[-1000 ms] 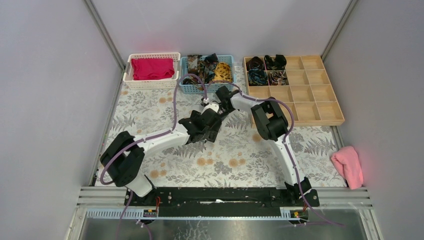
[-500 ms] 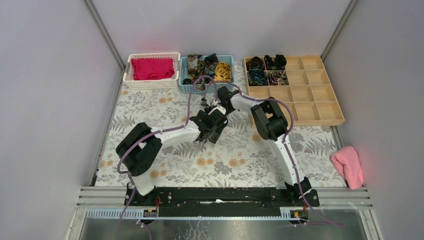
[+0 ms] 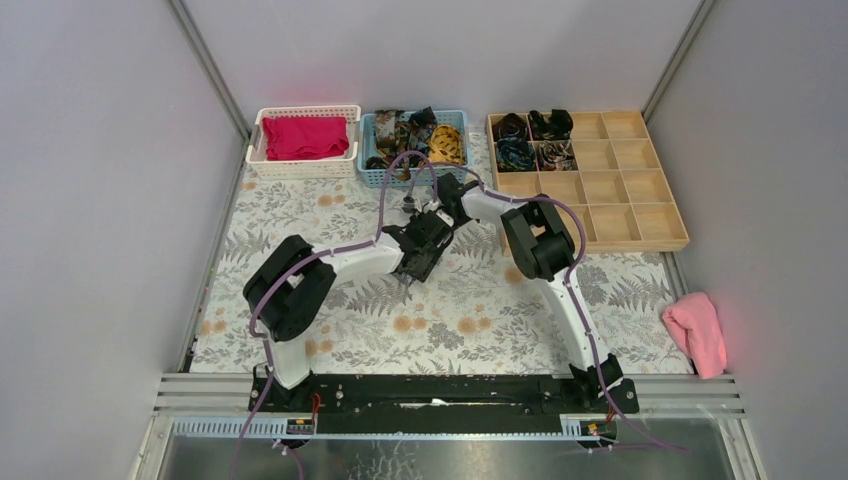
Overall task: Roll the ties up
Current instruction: Roll the tie at the center of the board.
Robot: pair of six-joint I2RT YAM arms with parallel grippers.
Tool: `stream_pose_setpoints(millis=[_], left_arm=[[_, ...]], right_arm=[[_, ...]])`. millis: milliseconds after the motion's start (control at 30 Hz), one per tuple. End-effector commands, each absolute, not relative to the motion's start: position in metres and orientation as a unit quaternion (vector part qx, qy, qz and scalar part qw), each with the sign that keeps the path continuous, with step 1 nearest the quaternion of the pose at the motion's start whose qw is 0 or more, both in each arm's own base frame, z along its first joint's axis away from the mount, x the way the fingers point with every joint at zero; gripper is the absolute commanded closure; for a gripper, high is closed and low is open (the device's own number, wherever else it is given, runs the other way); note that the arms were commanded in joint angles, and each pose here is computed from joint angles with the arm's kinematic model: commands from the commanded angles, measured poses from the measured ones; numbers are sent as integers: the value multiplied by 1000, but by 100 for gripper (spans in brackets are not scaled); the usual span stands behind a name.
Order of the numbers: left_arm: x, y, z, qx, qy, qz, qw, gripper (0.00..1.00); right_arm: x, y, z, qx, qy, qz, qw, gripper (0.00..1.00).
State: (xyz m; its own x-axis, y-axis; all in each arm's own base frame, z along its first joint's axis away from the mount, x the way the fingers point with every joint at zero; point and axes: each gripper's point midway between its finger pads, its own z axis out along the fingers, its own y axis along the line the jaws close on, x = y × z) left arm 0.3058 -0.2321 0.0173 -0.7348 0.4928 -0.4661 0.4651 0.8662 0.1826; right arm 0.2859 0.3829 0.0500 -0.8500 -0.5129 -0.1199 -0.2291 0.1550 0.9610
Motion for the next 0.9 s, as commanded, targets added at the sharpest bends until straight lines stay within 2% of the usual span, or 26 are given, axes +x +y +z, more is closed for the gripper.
stream_pose_setpoints(millis=[0, 67, 100, 233, 367, 433, 767, 867], left_arm=[[313, -233, 10, 252, 934, 21, 251, 52], [312, -232, 6, 250, 936, 21, 245, 54], [311, -232, 4, 252, 937, 20, 240, 54], [310, -230, -4, 249, 942, 22, 226, 58], [308, -230, -8, 248, 944, 18, 215, 59], [308, -228, -10, 246, 946, 18, 212, 59], [305, -224, -20, 244, 950, 22, 195, 58], [305, -223, -22, 244, 950, 23, 192, 59]], right_arm=[[286, 385, 60, 249, -744, -609, 119, 96], [288, 384, 63, 249, -745, -608, 114, 97], [289, 384, 64, 247, -747, -606, 114, 94], [296, 378, 63, 241, -758, -597, 104, 64], [312, 371, 64, 228, -774, -586, 74, 56], [324, 366, 67, 213, -785, -580, 51, 47], [374, 333, 85, 155, -812, -562, -33, 40], [389, 323, 93, 138, -811, -566, -49, 34]])
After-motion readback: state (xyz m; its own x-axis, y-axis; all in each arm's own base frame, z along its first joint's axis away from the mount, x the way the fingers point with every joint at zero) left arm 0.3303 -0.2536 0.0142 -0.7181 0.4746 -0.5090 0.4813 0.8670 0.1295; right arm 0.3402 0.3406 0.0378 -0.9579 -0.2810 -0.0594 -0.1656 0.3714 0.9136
